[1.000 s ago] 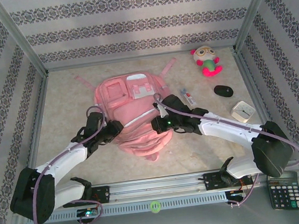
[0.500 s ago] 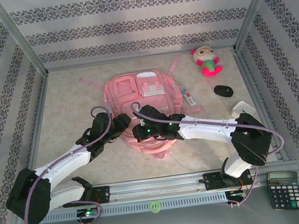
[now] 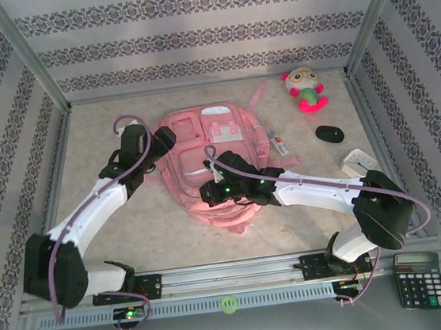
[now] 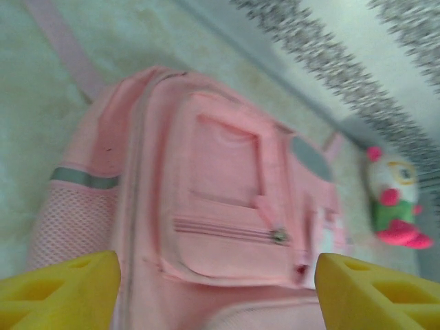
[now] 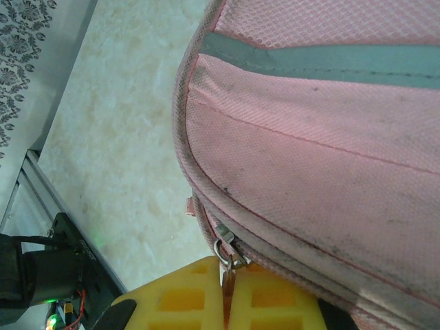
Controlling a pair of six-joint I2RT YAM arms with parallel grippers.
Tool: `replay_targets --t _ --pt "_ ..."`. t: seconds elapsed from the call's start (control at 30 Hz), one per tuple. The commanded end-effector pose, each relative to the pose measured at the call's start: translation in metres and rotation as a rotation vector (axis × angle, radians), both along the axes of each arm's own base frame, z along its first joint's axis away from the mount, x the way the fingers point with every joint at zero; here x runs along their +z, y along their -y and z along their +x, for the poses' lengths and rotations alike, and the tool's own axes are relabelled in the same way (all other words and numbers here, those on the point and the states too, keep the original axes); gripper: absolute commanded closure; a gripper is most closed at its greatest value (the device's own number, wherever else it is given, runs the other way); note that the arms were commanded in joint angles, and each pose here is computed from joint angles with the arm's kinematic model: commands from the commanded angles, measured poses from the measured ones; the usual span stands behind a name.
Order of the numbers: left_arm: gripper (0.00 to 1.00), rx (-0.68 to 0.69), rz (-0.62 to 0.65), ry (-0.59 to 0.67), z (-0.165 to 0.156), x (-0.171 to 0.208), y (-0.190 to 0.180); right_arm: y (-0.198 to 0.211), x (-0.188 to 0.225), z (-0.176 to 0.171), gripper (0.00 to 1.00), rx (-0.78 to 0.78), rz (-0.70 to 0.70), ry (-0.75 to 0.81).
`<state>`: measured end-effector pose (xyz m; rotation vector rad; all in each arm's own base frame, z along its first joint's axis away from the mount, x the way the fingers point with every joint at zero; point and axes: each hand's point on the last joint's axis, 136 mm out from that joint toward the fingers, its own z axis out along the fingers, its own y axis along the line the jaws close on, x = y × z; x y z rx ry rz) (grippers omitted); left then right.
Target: Pack the student bag
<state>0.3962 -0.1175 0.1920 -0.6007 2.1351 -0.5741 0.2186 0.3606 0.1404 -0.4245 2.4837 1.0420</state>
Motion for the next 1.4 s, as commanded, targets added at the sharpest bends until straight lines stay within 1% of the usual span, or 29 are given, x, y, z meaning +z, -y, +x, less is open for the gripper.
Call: replay_targets --t 0.0,0.07,0.13,0.27,0.3,0.37,0.43,0.47,0.5,0.6,0.67,0.77,0.87,1.0,1.17,1.27,1.37 --pt "0.24 -0.001 0.058 -0.079 0.014 -0.021 -0.016 -0.006 0.017 -0.005 1.0 0.057 0.058 0.03" --pt "0.2 0.002 0.015 -0.096 0.03 -0.029 -0.019 -0.006 0.016 -0.006 1.0 0.065 0.056 0.027" --pt "0.21 -0.009 -0.021 -0.127 0.046 -0.044 -0.017 -0.007 0.016 -0.007 1.0 0.073 0.059 0.026" --pt "0.28 -0.037 -0.091 -0.184 0.067 -0.075 -0.004 -0.008 0.015 -0.009 1.0 0.084 0.063 0.021" --pt "0.32 -0.033 -0.115 -0.193 0.07 -0.083 -0.001 -0.008 0.015 -0.009 1.0 0.084 0.062 0.021" --pt "0.47 -0.016 -0.158 -0.213 0.07 -0.1 0.0 -0.006 0.015 -0.008 1.0 0.08 0.065 0.021" --pt "0.74 -0.009 -0.218 -0.205 0.067 -0.108 0.002 -0.003 0.016 -0.006 1.0 0.073 0.068 0.023" --pt "0.85 0.003 -0.228 -0.212 0.061 -0.113 -0.001 0.0 0.016 -0.004 1.0 0.068 0.068 0.023" --pt "1.0 0.023 -0.234 -0.22 0.054 -0.115 -0.005 0.003 0.016 -0.002 1.0 0.06 0.069 0.025" --pt "1.0 0.089 -0.247 -0.224 0.026 -0.111 -0.021 0.016 0.015 0.008 1.0 0.027 0.065 0.021" --pt "1.0 0.144 -0.258 -0.203 0.0 -0.101 -0.032 0.028 0.013 0.018 1.0 -0.008 0.058 0.021" --pt "1.0 0.267 -0.309 -0.183 -0.044 -0.097 -0.05 0.043 0.012 0.036 1.0 -0.068 0.041 0.028" --pt "1.0 0.349 -0.347 -0.128 -0.071 -0.093 -0.056 0.031 0.022 0.038 1.0 -0.035 0.046 0.042" --pt "1.0 0.399 -0.381 -0.05 -0.083 -0.079 -0.057 -0.003 0.03 0.017 1.0 0.042 0.034 0.039" --pt "1.0 0.438 -0.397 0.045 -0.086 -0.05 -0.063 -0.03 0.014 -0.011 1.0 0.032 0.022 -0.016" --pt "1.0 0.446 -0.388 0.072 -0.088 -0.039 -0.066 -0.029 0.007 -0.016 1.0 0.004 0.013 -0.038" --pt "0.99 0.431 -0.307 0.063 -0.091 -0.037 -0.07 -0.017 0.008 -0.011 1.0 -0.012 0.042 -0.037"
